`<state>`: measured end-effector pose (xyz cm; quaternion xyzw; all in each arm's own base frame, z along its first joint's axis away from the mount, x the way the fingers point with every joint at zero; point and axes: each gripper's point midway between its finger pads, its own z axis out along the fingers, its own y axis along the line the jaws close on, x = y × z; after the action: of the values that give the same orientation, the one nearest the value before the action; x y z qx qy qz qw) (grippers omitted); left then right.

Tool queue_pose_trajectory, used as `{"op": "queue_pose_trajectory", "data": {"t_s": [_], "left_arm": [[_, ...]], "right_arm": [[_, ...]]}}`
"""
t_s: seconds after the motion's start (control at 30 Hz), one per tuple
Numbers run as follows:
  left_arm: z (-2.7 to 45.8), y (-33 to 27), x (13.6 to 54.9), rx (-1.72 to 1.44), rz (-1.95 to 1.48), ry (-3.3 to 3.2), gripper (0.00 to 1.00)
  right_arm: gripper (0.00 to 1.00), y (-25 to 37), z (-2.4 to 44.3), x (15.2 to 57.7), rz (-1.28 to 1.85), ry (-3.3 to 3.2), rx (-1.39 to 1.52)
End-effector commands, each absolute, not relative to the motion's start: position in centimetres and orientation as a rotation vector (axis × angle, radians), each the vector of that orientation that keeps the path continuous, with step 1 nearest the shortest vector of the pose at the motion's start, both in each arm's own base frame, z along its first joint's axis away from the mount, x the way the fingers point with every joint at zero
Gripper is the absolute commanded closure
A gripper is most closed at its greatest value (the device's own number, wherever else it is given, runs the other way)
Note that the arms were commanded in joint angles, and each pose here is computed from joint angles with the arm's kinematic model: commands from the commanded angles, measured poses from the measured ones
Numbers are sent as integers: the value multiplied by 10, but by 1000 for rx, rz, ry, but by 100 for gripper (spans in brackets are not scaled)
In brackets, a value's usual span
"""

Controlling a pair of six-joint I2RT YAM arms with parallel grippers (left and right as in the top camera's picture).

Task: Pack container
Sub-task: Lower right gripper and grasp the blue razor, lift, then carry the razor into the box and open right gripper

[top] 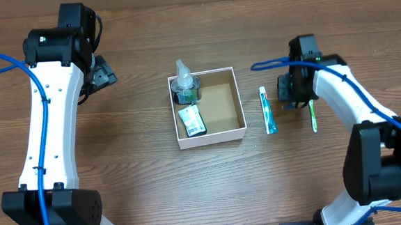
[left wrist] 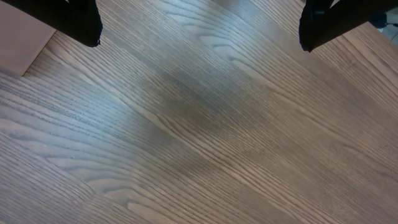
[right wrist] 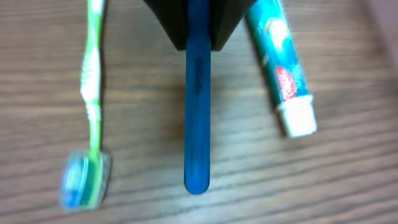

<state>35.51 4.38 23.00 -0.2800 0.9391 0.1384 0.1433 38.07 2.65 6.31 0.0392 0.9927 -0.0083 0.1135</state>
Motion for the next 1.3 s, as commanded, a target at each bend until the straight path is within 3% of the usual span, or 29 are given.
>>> {"op": "queue_pose_trajectory", "data": {"t_s": [0.0, 0.27, 0.67, 1.0, 1.2, 1.23, 1.27], "left_arm": [[236, 47, 357, -787, 417, 2693, 0], [236, 47, 357, -786, 417, 2693, 0], [236, 47, 357, -787, 417, 2693, 0], [236, 47, 357, -787, 417, 2693, 0], [236, 47, 357, -786, 417, 2693, 0], [236, 47, 357, -787, 417, 2693, 0], [236, 47, 357, -786, 417, 2693, 0]], "right_arm": [[90, 44, 143, 398, 9, 2745, 86], [90, 109, 205, 372, 131, 2657, 8], [89, 215, 194, 334, 269, 2643, -172], [88, 241, 150, 335, 224, 2711, -235], [70, 244, 128, 338, 192, 2753, -242], [62, 244, 128, 338, 192, 2752, -242], [47, 244, 128, 338, 192, 2751, -241]]}}
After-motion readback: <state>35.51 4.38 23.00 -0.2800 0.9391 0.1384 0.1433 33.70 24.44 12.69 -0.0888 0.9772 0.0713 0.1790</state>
